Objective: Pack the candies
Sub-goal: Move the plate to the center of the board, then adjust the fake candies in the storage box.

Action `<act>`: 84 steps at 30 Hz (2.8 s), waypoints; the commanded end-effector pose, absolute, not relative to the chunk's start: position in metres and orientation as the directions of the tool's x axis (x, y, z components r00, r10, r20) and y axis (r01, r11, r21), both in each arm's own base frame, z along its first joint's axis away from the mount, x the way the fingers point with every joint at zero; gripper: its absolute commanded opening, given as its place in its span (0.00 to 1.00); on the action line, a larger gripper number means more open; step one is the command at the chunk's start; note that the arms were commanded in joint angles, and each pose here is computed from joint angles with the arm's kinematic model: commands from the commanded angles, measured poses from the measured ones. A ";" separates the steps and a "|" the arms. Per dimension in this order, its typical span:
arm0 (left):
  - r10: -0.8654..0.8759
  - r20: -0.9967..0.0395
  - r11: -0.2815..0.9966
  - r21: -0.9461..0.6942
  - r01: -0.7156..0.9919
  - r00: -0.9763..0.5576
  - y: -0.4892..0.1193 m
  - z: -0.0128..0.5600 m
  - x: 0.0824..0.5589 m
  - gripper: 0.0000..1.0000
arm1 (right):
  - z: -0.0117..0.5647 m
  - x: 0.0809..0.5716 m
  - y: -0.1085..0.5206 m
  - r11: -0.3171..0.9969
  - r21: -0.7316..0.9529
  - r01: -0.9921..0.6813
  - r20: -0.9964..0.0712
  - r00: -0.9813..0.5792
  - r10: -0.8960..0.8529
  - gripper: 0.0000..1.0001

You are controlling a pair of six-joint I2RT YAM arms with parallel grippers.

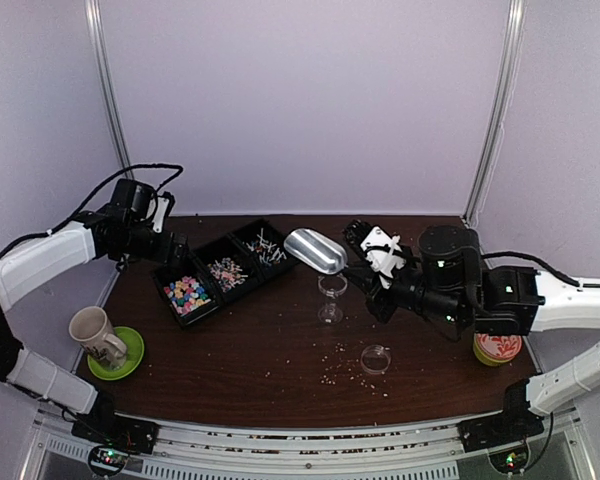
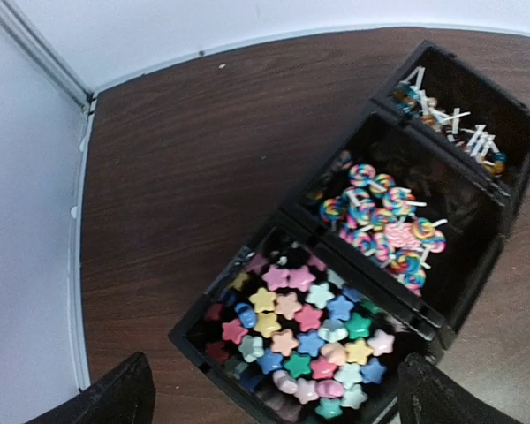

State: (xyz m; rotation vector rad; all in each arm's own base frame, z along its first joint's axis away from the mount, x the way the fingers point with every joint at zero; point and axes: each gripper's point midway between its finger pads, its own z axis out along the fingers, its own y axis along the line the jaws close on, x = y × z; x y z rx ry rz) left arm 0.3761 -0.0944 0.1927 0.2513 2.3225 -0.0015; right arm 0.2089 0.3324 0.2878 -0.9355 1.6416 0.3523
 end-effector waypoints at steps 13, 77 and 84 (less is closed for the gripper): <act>0.218 -0.466 0.976 0.125 0.180 -0.858 -0.060 0.110 0.423 0.96 | 0.292 0.210 0.321 0.677 -0.169 -0.717 -0.943 -0.083 -0.324 0.00; 0.302 -0.267 0.924 -0.156 0.350 -0.915 -0.162 0.043 0.353 0.02 | 0.310 0.206 0.335 0.620 -0.187 -0.762 -0.913 -0.098 -0.396 0.00; 0.303 -0.248 0.919 -0.179 0.351 -0.920 -0.166 0.036 0.350 0.00 | 0.311 0.205 0.335 0.615 -0.189 -0.766 -0.912 -0.095 -0.399 0.00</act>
